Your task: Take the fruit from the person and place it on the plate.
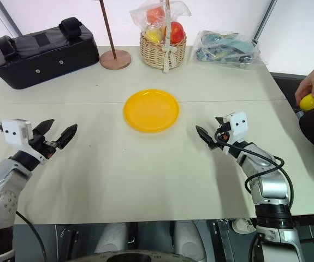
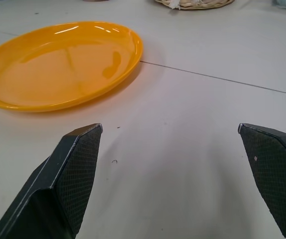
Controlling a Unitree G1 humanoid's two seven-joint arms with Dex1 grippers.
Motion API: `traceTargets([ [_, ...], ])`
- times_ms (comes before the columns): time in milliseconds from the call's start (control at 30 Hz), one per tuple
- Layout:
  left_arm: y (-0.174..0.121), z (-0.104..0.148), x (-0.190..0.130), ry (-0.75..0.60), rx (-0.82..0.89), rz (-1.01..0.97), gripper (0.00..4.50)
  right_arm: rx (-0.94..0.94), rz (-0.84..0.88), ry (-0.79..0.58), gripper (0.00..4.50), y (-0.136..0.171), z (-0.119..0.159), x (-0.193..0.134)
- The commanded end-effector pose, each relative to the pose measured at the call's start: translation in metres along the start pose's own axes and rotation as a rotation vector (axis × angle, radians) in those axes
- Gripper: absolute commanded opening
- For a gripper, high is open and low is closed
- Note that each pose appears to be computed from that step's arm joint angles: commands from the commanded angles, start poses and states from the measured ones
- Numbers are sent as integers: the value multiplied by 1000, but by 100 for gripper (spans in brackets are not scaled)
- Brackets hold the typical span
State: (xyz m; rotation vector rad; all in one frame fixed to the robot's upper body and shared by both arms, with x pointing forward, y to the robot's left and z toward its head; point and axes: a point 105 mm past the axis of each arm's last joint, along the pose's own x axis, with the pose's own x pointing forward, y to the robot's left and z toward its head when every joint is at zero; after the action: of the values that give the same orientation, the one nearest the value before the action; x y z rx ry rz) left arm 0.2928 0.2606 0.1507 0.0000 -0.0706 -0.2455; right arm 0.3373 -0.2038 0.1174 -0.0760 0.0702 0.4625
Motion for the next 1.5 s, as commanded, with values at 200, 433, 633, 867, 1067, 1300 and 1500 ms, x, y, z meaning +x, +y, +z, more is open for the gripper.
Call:
traceTargets([
  [200, 1, 8, 0, -33, 15, 0, 448, -38, -3, -51, 450, 5, 15, 1],
  [433, 2, 8, 1, -19, 27, 0, 448, -34, -7, -52, 450, 6, 14, 2],
  [633, 3, 8, 3, -11, 31, 11, 448, -30, -8, -57, 450, 6, 14, 4],
  [867, 8, 6, 4, 17, 19, 30, 448, -28, -11, -58, 450, 6, 13, 5],
  [1067, 8, 6, 5, 28, 22, 16, 448, -28, -11, -57, 450, 7, 13, 6],
  [1300, -9, 50, 14, -35, -1, -191, 448, -31, -12, -55, 450, 7, 12, 6],
  [1500, -45, 71, 5, 46, -31, -547, 448, -42, -25, -40, 450, 4, 10, 5],
])
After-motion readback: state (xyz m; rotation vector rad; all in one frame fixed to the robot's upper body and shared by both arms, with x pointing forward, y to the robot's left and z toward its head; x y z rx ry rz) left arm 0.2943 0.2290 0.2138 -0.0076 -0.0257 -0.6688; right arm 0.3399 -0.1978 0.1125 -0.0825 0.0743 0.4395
